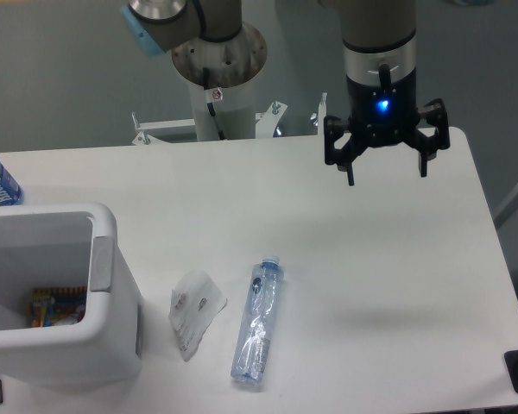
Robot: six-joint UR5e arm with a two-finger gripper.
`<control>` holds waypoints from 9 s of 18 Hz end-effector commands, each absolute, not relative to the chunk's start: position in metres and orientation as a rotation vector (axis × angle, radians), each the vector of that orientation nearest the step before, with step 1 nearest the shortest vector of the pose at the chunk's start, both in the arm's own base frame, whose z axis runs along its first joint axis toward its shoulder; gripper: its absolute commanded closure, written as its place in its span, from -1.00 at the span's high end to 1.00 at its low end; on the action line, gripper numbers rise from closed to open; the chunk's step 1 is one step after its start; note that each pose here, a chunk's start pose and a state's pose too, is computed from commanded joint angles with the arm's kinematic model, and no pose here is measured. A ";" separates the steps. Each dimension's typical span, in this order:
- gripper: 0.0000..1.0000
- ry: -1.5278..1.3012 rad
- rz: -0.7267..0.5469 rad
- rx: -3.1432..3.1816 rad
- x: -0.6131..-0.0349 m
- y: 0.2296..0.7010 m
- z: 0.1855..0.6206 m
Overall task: Place the trash in the trash can
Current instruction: 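Move the open gripper over the clear plastic wrapper and lower it, then close the gripper on the crumpled clear plastic wrapper, then lift the wrapper and carry it over the white trash bin, then open the gripper to drop the wrapper into the bin, then move the gripper over the clear water bottle and lower it, then close the gripper on the bottle's cap end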
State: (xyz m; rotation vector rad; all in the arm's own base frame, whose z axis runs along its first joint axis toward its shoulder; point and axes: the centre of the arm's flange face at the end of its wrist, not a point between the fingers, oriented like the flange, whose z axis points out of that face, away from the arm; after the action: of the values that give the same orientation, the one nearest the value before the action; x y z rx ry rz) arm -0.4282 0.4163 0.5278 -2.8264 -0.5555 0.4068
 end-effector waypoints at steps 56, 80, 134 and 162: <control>-0.39 -0.127 -0.065 -2.952 -0.218 0.582 0.223; -1.00 -0.362 -0.196 -2.400 -0.310 0.554 0.448; 1.00 -0.327 -0.012 -2.979 -0.385 0.544 0.333; 1.00 -0.082 -0.021 -3.151 -0.353 0.601 0.211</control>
State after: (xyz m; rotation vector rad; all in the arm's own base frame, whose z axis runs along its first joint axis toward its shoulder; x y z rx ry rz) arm -0.3527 0.6005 0.2106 -3.1514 -0.0822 -0.0208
